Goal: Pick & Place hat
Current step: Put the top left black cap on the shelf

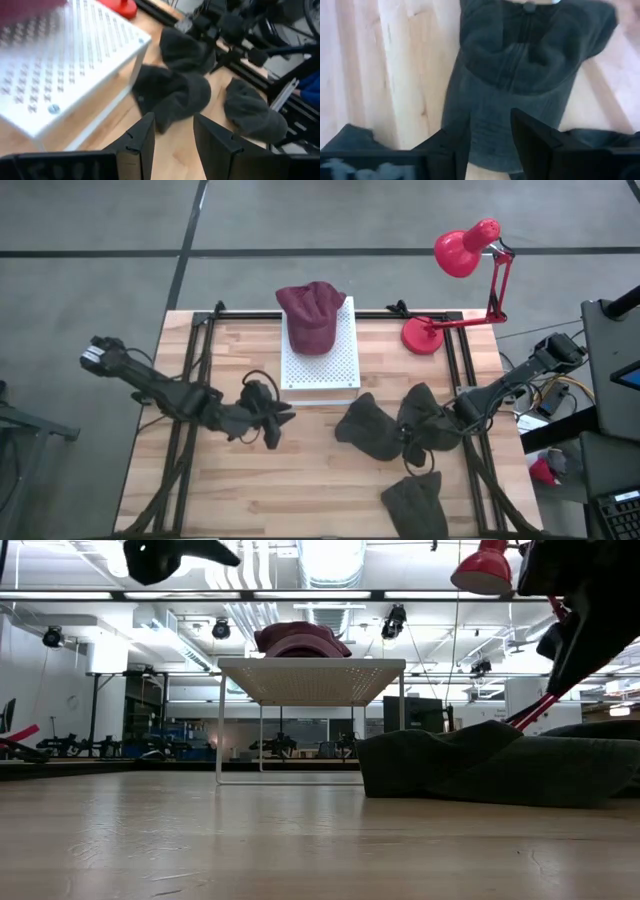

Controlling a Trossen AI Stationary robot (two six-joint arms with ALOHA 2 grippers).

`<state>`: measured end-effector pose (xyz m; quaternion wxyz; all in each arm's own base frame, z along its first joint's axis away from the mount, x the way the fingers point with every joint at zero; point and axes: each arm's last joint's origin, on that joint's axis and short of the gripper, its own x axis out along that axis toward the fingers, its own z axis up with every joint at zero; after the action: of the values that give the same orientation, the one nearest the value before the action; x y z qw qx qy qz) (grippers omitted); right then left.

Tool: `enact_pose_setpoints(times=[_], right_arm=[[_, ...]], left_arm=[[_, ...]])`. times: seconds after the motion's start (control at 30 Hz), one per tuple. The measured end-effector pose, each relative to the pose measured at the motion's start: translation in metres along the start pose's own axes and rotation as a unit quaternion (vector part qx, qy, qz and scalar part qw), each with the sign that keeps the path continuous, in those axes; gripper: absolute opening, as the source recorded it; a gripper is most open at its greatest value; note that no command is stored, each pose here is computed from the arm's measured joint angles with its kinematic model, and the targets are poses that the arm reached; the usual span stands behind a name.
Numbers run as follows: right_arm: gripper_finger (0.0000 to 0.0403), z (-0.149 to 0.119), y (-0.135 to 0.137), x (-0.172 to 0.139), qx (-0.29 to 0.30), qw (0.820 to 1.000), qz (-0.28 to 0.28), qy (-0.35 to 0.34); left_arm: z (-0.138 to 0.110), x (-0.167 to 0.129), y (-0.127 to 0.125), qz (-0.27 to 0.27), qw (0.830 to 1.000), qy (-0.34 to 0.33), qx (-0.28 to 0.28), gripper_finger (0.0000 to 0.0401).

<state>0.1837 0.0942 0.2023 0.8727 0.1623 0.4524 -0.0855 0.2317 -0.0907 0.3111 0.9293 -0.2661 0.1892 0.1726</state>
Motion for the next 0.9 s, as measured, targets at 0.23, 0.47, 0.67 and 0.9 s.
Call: enact_pose_setpoints(times=[0.23, 0.47, 0.67, 0.9], right_arm=[[0.0167, 0.026, -0.014, 0.002, 0.038, 0.997, -0.035, -0.059], [0.0169, 0.064, -0.033, 0.006, 0.028, 0.996, -0.02, -0.081], [0.0169, 0.087, -0.052, 0.02, -0.005, 0.999, -0.003, -0.04], [0.0169, 0.099, -0.07, 0.041, -0.071, 0.997, 0.0, 0.024]], left_arm=[[-0.009, 0.0, 0.002, 0.016, 0.999, 0.032, 0.015, 0.0129], [-0.009, -0.011, 0.014, 0.047, 0.994, 0.057, 0.077, 0.0129], [0.011, -0.037, 0.027, 0.06, 0.993, -0.005, 0.102, 0.0129], [0.029, -0.057, 0.041, 0.062, 0.994, -0.051, 0.079, 0.0129]])
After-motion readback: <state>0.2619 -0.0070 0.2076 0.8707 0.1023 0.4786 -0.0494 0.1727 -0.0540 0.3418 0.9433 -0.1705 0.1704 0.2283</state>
